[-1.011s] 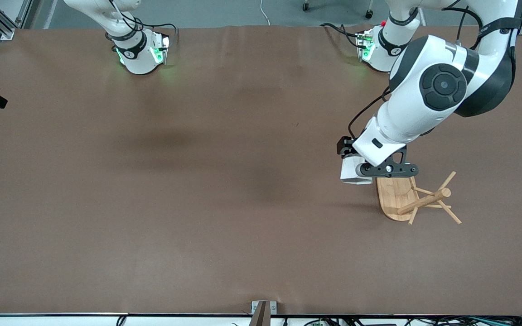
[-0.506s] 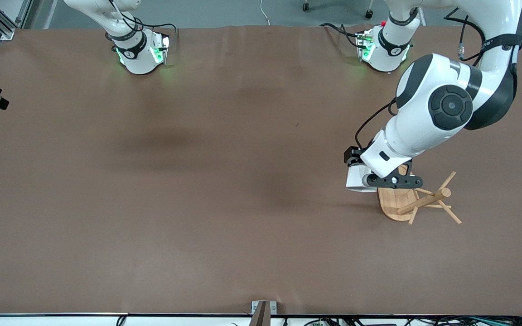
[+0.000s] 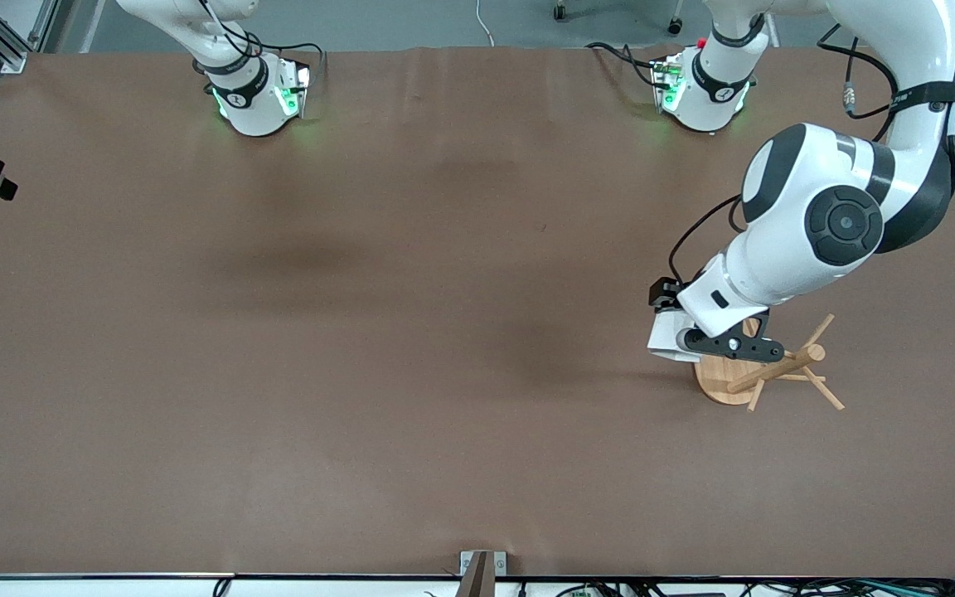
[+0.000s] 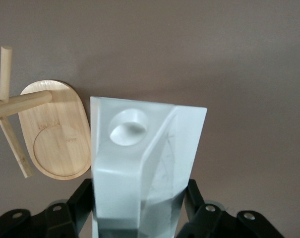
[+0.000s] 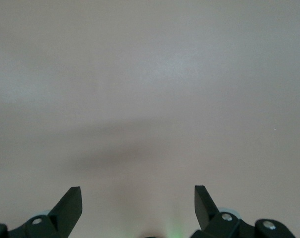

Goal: Hang cup on rack
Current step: 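Lower the cup's handle hole onto a rack peg with the left gripper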

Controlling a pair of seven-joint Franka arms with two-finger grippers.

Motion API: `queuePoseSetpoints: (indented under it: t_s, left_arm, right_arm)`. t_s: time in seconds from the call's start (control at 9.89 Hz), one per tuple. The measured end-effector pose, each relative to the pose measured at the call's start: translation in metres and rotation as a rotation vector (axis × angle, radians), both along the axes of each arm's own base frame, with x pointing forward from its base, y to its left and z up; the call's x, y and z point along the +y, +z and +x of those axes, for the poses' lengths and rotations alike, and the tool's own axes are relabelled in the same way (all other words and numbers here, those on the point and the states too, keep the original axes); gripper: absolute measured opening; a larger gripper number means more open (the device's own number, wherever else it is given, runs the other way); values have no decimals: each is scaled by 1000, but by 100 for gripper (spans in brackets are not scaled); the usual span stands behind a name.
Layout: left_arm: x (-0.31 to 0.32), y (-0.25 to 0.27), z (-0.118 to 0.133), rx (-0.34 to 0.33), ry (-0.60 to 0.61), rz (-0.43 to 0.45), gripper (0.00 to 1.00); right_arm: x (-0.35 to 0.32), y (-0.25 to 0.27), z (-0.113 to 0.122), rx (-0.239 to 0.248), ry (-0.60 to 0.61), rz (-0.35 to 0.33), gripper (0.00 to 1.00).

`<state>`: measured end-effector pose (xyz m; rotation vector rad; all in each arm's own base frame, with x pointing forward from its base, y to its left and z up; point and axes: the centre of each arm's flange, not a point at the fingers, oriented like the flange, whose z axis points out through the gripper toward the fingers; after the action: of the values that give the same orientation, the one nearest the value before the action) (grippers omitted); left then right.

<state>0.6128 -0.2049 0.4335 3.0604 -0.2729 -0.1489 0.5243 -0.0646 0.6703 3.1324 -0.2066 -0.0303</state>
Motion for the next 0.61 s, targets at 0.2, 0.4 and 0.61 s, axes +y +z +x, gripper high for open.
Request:
queuePoseSetpoints:
  t_s: [0.2,0.4,0.61]
  left_arm:
    - [3,-15,-11,4,-14,7,79]
    - [19,-21,-12,6,-34,13,79]
    - [46,-22,-4,1,-49,13,79]
  right_arm:
    - [0,0,1,-5,0,-1,100]
    - [0,2,3,-26,1,-3,100]
    - [0,2,3,-28,2,-4,100]
